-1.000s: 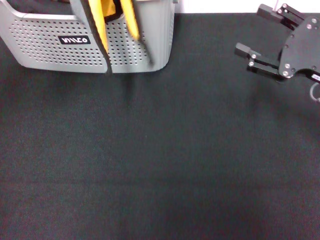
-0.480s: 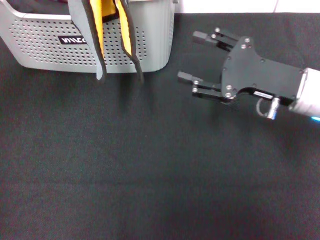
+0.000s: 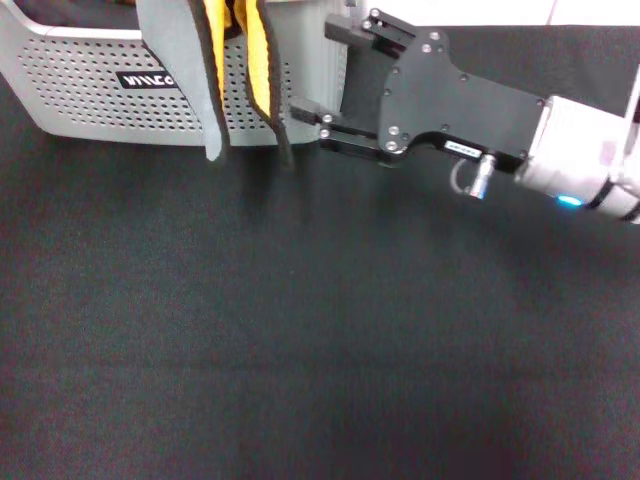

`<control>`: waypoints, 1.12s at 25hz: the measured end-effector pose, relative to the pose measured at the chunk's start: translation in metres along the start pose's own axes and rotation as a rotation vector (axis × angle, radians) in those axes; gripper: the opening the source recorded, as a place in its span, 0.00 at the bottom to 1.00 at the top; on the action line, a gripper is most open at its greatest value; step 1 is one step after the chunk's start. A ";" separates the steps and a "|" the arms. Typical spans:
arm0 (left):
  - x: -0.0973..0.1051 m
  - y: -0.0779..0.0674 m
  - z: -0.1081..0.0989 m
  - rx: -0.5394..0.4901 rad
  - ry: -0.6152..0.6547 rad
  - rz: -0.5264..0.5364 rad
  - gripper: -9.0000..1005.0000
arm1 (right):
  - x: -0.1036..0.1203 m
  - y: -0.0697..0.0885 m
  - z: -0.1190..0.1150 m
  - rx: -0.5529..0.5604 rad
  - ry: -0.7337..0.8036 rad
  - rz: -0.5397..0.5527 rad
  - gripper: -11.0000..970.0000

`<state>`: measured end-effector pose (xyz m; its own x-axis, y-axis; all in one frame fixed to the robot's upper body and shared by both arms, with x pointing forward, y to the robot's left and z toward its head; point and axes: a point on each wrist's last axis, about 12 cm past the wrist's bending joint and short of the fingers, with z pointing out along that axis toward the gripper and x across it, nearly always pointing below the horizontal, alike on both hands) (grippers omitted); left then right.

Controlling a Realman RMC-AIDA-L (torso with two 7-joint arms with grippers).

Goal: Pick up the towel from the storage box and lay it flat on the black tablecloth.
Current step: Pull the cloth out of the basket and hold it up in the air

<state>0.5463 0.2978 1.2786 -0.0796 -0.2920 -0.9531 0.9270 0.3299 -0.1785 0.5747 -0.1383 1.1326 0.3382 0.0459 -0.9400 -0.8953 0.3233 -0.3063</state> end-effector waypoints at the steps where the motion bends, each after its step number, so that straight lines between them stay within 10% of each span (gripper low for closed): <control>1: 0.000 0.000 0.002 0.004 0.001 -0.001 0.07 | 0.000 0.000 0.004 -0.002 0.008 0.001 0.77; 17: 0.003 -0.001 0.012 0.034 0.004 -0.004 0.08 | 0.012 -0.004 0.021 0.038 0.118 0.011 0.70; 28: 0.002 0.001 0.011 0.028 0.006 -0.006 0.09 | 0.015 0.007 0.005 0.047 0.095 0.009 0.40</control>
<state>0.5505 0.2878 1.2790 -0.0875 -0.2890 -0.9533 0.9365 0.3025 -0.1776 0.5753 -0.1310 1.1169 0.2993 -0.0402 -0.9533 -0.8829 0.3671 -0.2927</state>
